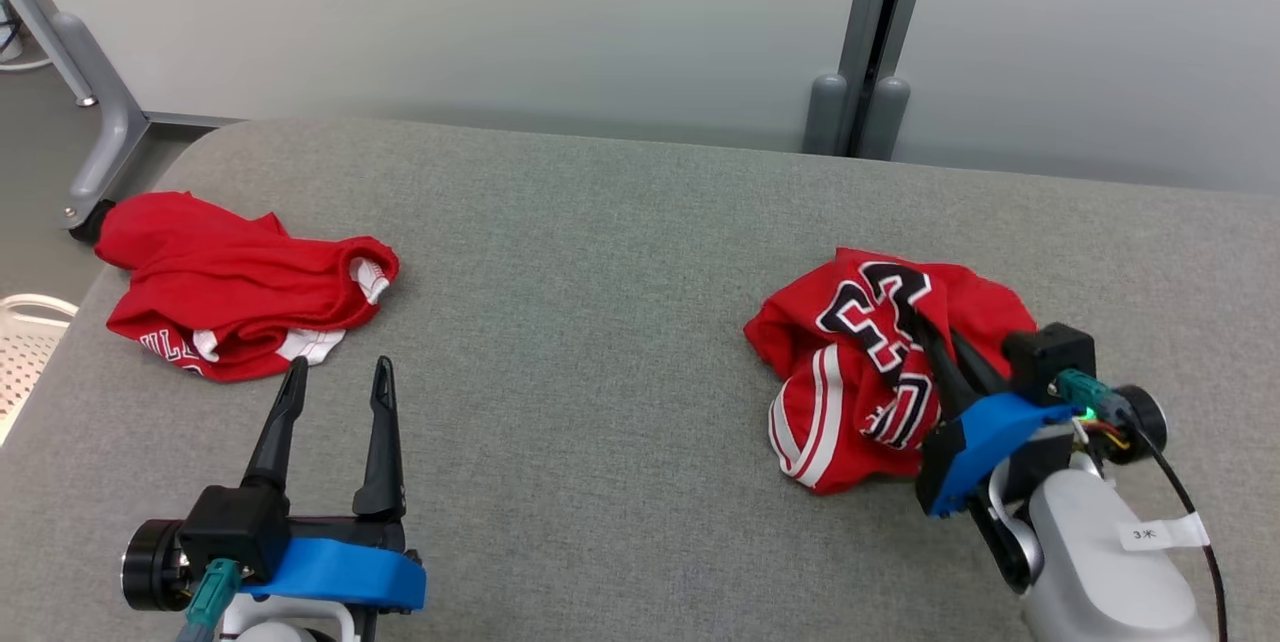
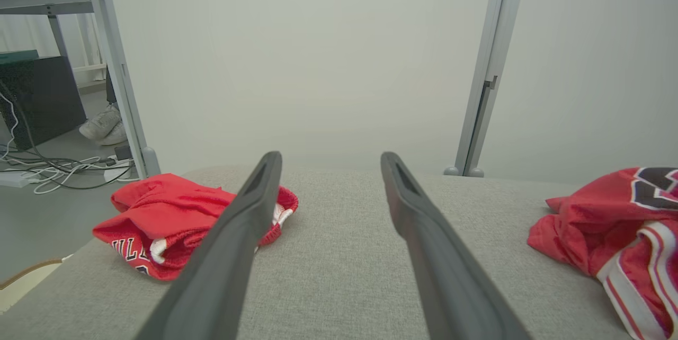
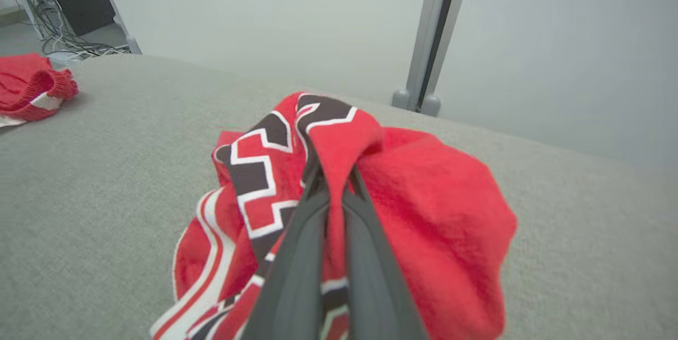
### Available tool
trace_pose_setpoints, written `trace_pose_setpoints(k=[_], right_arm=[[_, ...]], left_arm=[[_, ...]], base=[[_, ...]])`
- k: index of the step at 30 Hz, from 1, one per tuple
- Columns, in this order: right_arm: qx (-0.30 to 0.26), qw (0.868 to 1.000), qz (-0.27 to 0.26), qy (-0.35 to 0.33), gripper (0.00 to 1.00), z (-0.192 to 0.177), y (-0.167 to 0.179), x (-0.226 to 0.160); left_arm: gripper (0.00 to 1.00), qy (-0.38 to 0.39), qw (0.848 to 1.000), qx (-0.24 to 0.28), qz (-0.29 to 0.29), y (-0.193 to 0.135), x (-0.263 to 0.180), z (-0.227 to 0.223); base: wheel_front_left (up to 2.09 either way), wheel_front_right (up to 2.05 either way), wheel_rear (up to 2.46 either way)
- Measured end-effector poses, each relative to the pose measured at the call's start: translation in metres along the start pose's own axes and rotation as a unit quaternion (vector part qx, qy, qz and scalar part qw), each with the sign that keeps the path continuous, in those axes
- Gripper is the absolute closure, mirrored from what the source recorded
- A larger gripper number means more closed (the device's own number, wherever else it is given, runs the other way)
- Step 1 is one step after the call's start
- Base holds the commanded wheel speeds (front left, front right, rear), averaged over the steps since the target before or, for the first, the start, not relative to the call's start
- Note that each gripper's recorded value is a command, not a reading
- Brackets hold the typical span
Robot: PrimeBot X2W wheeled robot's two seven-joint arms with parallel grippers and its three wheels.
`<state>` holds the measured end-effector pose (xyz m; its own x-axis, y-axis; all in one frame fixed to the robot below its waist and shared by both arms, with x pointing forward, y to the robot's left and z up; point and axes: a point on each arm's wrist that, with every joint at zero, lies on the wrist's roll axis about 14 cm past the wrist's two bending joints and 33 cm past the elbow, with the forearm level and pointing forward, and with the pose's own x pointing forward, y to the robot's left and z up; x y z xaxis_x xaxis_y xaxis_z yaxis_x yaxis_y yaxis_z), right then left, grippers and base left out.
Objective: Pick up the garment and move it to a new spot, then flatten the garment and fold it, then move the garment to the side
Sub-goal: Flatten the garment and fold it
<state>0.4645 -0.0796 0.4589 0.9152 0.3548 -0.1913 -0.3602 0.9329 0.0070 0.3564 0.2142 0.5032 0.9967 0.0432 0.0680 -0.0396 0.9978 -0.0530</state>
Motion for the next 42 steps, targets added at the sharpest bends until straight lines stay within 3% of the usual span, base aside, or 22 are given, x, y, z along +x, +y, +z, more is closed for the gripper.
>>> trace_pose_setpoints(k=[5, 8, 14, 18, 19, 20, 21, 25, 30, 36, 42], right_arm=[[-0.025, 0.993, 0.066, -0.095, 1.0, 0.059, 0.05, 0.013], [-0.038, 0.985, 0.125, -0.111, 1.0, 0.069, 0.094, 0.013], [-0.046, 0.958, 0.271, -0.085, 1.0, 0.046, 0.191, -0.012], [-0.044, 0.933, 0.354, -0.032, 1.0, 0.007, 0.24, -0.046], [-0.038, 0.929, 0.368, -0.021, 0.88, -0.002, 0.248, -0.054], [-0.037, 0.925, 0.379, -0.014, 0.0, -0.008, 0.254, -0.061], [-0.033, 0.923, 0.384, -0.009, 0.0, -0.011, 0.257, -0.065], [-0.012, 0.927, 0.375, -0.024, 0.0, -0.006, 0.252, -0.065], [0.007, 0.943, 0.33, -0.055, 0.0, 0.01, 0.227, -0.056], [-0.013, 0.97, 0.226, -0.093, 0.0, 0.036, 0.153, -0.025], [-0.039, 0.982, 0.162, -0.091, 0.0, 0.055, 0.098, 0.003]], left_arm=[[0.0, -0.011, 1.0, -0.004, 0.011, 0.007, -0.006, 0.007], [0.0, -0.012, 1.0, -0.004, 0.019, 0.011, -0.009, 0.008], [0.0, -0.007, 0.999, -0.005, 0.035, 0.021, -0.016, 0.006], [0.0, -0.003, 0.999, -0.007, 0.045, 0.026, -0.019, 0.003], [0.0, -0.002, 0.999, -0.008, 0.047, 0.027, -0.02, 0.002], [0.0, -0.001, 0.999, -0.008, 0.048, 0.028, -0.02, 0.002], [0.0, -0.001, 0.999, -0.008, 0.049, 0.028, -0.02, 0.002], [0.0, 0.0, 0.999, -0.01, 0.048, 0.027, -0.018, 0.001], [0.0, 0.005, 0.999, -0.015, 0.038, 0.02, -0.015, -0.003], [0.0, 0.003, 1.0, -0.016, 0.027, 0.013, -0.009, -0.003], [0.0, 0.005, 1.0, -0.016, 0.023, 0.01, -0.007, -0.004]], base=[[0.0, 0.0, 0.0], [0.0, 0.0, 0.0], [0.0, 0.0, 0.0], [0.0, 0.0, 0.0], [0.0, 0.0, 0.0], [0.0, 0.0, 0.0], [0.0, 0.0, 0.0], [0.0, 0.0, 0.0], [0.0, 0.0, 0.0], [0.0, 0.0, 0.0], [0.0, 0.0, 0.0]])
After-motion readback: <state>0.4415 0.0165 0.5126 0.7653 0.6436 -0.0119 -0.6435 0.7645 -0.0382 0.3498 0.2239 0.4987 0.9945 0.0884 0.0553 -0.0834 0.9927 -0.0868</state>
